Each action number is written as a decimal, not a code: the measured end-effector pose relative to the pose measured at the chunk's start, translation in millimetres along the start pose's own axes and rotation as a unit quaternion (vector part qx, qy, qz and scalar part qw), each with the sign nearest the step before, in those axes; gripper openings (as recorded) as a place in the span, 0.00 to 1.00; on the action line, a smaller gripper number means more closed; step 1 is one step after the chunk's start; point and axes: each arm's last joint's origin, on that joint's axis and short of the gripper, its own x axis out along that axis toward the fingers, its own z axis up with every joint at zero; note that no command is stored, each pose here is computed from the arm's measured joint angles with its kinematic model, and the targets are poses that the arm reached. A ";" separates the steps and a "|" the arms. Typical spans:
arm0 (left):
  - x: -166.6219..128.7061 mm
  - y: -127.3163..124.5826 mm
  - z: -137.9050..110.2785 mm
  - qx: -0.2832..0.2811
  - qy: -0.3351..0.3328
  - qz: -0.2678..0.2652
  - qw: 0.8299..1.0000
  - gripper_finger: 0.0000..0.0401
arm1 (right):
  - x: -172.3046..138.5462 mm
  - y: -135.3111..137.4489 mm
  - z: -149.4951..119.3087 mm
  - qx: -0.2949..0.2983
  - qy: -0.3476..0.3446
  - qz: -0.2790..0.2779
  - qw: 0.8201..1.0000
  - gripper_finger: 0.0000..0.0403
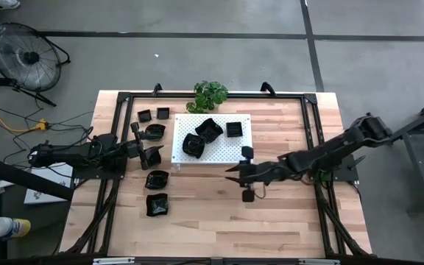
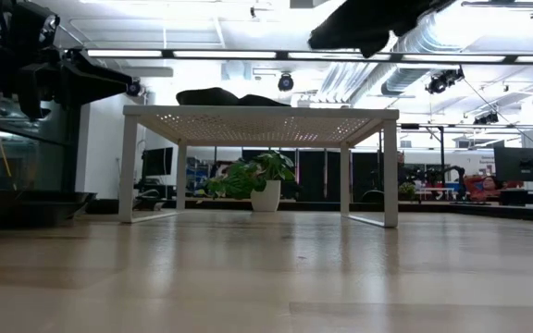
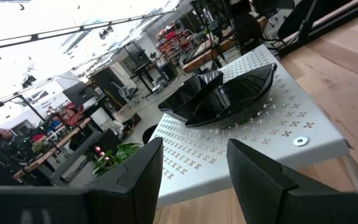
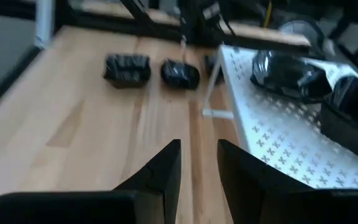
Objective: Pick & Place Mini shaped plates
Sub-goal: Stack the distorted square plate on top of the distorted square plates on the shelf
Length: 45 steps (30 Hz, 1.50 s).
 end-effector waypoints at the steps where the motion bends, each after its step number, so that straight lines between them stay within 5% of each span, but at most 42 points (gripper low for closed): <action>1: 0.0 0.0 0.0 0.000 0.000 0.000 1.000 0.44 | -4.8 -0.8 -1.6 0.000 -0.012 0.005 1.000 0.25; 5: 0.0 -0.1 -0.1 0.000 0.000 0.000 1.000 0.44 | -20.5 -7.3 -8.9 -0.009 -0.028 0.006 1.000 0.25; 10: 0.0 0.0 0.0 0.000 0.000 0.000 1.000 0.44 | -25.8 -10.4 -16.6 -0.099 -0.013 -0.008 0.995 0.25; 45: 0.0 0.7 0.9 -0.002 -0.004 0.003 1.000 0.44 | -25.0 -14.6 -9.7 -0.061 -0.025 -0.008 0.998 0.25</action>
